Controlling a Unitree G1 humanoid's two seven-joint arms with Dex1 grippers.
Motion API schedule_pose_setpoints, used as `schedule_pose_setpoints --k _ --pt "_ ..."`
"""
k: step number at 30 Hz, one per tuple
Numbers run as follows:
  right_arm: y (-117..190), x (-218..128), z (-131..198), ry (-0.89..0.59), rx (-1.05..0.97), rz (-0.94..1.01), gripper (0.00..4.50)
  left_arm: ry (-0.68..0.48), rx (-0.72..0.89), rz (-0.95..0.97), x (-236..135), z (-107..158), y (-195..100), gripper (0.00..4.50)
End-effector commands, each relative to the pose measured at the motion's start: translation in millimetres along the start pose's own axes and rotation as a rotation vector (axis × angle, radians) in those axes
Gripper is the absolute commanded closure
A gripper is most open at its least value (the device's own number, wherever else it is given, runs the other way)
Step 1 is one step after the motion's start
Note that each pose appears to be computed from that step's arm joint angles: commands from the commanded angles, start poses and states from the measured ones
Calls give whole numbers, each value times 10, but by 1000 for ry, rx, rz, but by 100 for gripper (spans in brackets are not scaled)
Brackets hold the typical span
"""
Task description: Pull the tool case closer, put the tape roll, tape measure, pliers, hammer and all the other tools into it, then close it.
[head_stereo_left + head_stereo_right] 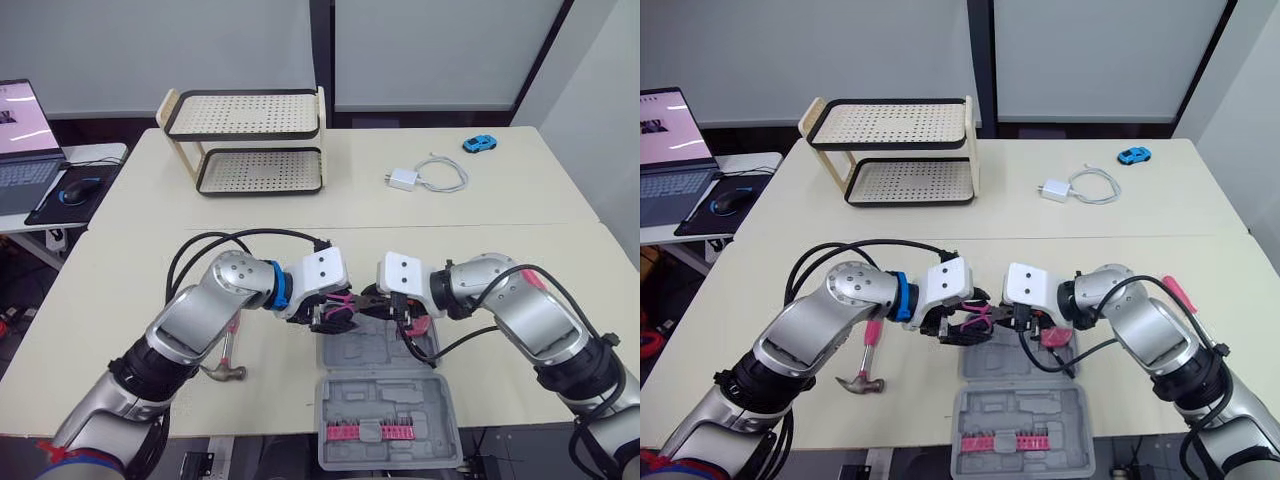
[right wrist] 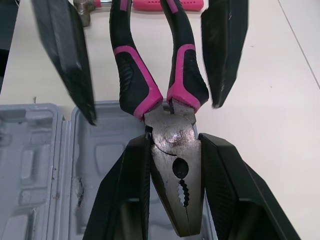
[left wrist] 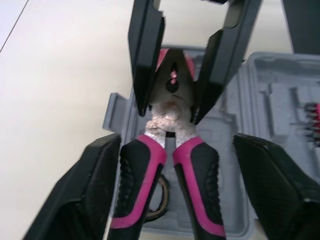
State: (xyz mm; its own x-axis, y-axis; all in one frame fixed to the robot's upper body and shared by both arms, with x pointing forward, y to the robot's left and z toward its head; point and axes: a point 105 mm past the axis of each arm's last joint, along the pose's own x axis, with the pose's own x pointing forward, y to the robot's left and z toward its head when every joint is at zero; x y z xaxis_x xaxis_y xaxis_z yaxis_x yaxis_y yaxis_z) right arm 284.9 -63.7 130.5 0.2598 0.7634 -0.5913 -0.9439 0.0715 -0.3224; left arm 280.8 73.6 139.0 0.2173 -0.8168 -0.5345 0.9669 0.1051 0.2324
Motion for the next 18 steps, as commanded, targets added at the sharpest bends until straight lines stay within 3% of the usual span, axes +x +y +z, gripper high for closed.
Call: schedule_pose_setpoints --k 1,10,18 --pt "-32 -109 119 -26 -65 -13 332 -88 59 -27 -283 75 -70 0" --pt "55 -263 4 38 -80 9 332 -283 -31 -52 -786 -24 -259 0" --pt "122 -401 -167 153 -102 20 332 -256 -21 -52 -907 -331 -428 0"
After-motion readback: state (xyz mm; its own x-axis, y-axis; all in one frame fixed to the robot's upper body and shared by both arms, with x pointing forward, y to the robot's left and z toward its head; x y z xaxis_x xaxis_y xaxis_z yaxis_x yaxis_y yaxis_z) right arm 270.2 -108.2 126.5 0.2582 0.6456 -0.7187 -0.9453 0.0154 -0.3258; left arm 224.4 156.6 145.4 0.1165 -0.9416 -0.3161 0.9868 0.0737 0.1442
